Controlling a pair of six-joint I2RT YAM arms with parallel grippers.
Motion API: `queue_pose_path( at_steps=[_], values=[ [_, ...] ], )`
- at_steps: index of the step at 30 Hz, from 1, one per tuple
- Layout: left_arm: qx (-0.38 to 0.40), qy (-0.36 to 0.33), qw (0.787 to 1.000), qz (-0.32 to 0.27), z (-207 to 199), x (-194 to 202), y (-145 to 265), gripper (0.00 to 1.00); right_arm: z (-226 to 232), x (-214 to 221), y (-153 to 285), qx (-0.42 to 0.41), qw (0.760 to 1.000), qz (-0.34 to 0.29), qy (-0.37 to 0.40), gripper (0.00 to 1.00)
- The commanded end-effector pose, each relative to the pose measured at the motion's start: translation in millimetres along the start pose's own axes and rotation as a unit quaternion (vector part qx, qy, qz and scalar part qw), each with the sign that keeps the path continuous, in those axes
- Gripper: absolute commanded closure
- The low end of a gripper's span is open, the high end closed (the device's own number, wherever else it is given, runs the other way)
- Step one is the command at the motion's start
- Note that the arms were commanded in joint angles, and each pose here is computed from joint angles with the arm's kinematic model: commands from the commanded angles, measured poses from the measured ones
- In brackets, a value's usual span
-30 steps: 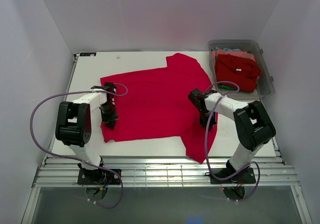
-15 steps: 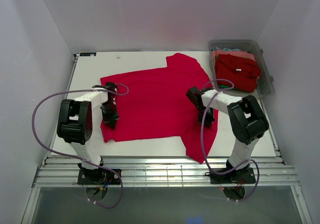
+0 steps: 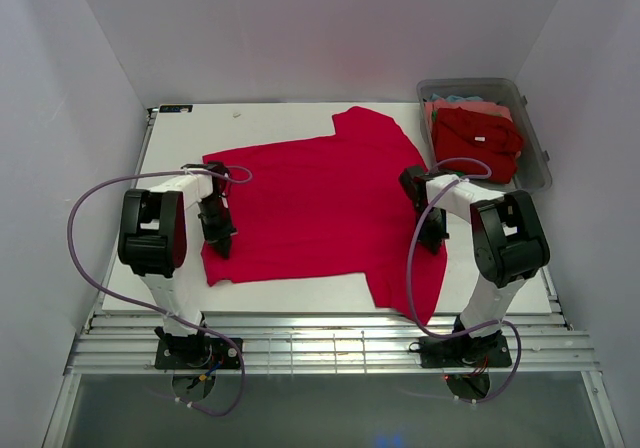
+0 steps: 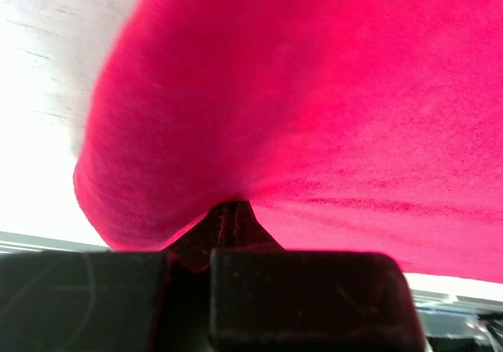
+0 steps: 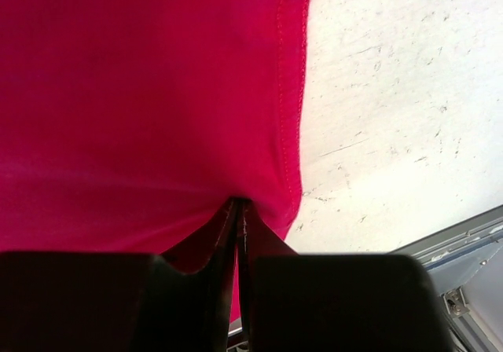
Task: Fold and stack the t-shirts
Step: Flatten out the tshirt
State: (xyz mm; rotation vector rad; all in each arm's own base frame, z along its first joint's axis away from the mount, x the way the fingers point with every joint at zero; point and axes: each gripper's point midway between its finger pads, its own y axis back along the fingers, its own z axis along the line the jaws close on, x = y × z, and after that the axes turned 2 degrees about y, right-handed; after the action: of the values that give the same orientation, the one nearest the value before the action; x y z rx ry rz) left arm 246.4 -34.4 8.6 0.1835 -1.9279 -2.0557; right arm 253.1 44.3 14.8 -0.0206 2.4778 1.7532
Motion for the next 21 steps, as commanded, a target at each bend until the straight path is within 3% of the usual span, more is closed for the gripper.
queue_pose_path(
  at_steps=[1,10,21],
  values=[
    [-0.056,0.02,0.998,-0.019,26.8,-20.3,-43.5,1.0,-15.3,-5.6,-23.7,0.011,1.0,0.0,-0.01,0.92],
    [-0.071,0.039,0.996,-0.022,40.2,-39.6,-48.5,1.0,-6.2,-42.4,-26.8,-0.006,1.0,-0.02,0.019,0.92],
    [-0.077,0.075,0.994,-0.037,62.3,-91.8,-48.2,1.0,11.3,-78.9,-25.0,-0.03,0.998,-0.03,0.036,0.92]
  ],
)
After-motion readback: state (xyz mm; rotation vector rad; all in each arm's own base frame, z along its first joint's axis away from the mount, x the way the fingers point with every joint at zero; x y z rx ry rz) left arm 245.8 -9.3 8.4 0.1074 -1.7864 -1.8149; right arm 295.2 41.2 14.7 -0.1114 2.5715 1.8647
